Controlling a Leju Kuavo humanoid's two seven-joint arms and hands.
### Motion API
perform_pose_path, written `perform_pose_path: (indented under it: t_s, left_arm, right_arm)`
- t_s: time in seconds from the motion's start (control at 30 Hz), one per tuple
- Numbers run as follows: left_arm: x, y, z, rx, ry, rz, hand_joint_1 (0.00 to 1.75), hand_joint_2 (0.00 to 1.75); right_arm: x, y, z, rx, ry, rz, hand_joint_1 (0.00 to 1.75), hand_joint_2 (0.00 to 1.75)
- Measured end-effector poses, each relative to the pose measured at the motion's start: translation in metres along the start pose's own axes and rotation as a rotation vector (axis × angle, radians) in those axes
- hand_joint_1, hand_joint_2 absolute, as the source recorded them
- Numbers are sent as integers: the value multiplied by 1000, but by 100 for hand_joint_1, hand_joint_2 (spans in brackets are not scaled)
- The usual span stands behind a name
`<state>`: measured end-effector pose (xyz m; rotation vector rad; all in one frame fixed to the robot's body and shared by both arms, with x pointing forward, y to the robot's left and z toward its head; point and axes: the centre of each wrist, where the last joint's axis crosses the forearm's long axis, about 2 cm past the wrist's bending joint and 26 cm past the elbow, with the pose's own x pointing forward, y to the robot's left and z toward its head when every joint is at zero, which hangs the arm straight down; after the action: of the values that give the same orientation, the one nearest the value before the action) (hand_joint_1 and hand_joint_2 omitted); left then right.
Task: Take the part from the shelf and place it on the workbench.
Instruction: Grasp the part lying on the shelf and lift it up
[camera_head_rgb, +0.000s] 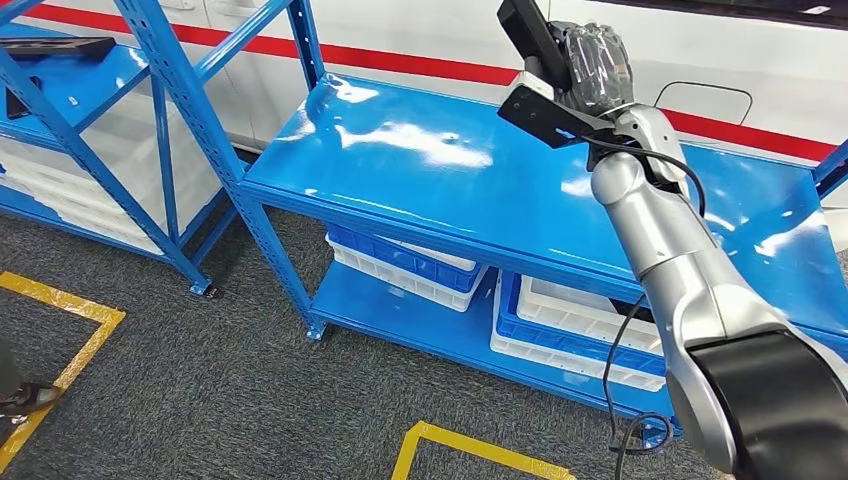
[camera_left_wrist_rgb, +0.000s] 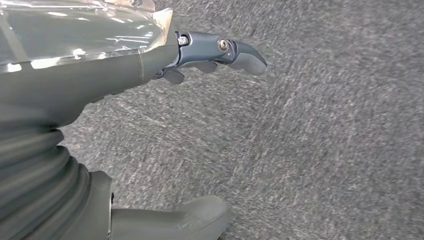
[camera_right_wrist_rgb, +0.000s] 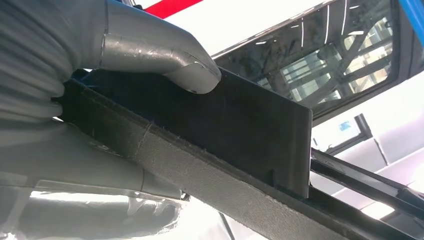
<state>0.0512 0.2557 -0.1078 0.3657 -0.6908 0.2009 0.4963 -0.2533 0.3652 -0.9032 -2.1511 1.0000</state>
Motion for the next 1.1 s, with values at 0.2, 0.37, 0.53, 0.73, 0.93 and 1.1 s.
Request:
perform_pose_path:
  t_s: [0.2, 0.37, 0.53, 0.73, 0.93, 1.1]
  left_arm:
    - [0, 2, -2, -33, 19, -19, 0, 175]
    - [1, 2, -2, -58, 19, -31, 0, 175]
    - [2, 4, -3, -61, 22, -41, 0, 175]
    - [0, 6, -3, -53, 39, -45, 0, 175]
    - [1, 4, -3, -51, 39, -45, 0, 175]
    - [5, 4, -6, -57, 28, -45, 0, 175]
  right_arm:
    - [-7, 7, 11, 1, 29, -3, 175, 175]
    - [-19, 15, 25, 10, 61, 10, 175, 175]
    - [-25, 20, 34, 25, 84, 14, 175, 175]
    - [-25, 27, 39, 41, 92, 10, 175, 175]
    - [-22, 29, 38, 45, 91, 7, 175, 175]
    - [-21, 27, 35, 40, 97, 13, 175, 175]
